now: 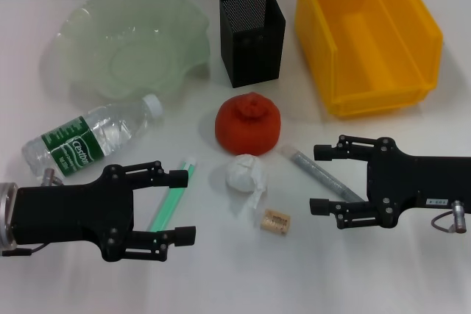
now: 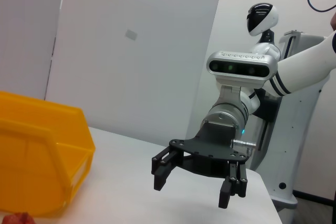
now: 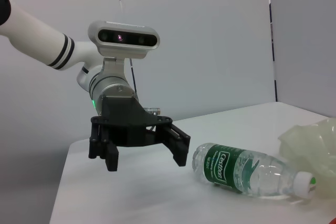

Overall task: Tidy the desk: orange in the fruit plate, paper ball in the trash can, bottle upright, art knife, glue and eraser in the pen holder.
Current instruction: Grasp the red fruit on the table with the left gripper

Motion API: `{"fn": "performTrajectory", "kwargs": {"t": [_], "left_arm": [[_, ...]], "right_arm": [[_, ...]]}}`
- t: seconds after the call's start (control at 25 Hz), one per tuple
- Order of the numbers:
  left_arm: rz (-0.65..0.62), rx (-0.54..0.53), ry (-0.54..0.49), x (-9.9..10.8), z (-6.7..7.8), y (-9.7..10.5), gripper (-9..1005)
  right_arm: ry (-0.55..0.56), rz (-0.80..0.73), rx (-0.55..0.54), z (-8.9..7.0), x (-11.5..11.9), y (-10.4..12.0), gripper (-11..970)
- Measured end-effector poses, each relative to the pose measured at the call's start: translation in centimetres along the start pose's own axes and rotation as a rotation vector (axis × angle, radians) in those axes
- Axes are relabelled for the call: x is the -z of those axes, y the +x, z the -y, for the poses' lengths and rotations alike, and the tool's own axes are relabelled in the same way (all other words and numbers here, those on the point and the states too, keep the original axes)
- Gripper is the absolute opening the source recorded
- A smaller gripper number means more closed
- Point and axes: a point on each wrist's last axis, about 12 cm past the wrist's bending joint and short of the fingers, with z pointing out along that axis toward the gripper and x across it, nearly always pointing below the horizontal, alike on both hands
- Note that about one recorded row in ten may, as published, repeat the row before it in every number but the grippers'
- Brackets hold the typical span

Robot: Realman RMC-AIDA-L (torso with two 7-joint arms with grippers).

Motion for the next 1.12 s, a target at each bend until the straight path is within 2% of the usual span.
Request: {"fn": "performTrajectory", "kwargs": {"t": [0.72, 0.92, 1.12], "left_arm": [[0.010, 0.002, 0.001, 0.0, -0.2, -0.3, 831], [0.063, -0.027, -0.033, -0.2, -1.2, -1.6, 831], [0.088, -0.068, -0.067, -1.4, -3.0, -3.5, 831]], "right_arm": [[-0.004, -0.009, -0.005, -0.2, 0.1, 0.2, 810], [-0.001, -0.010, -0.008, -0.3, 0.2, 0.3, 808], [-0.001, -0.010, -0.008, -0.3, 0.2, 0.4, 806]]}}
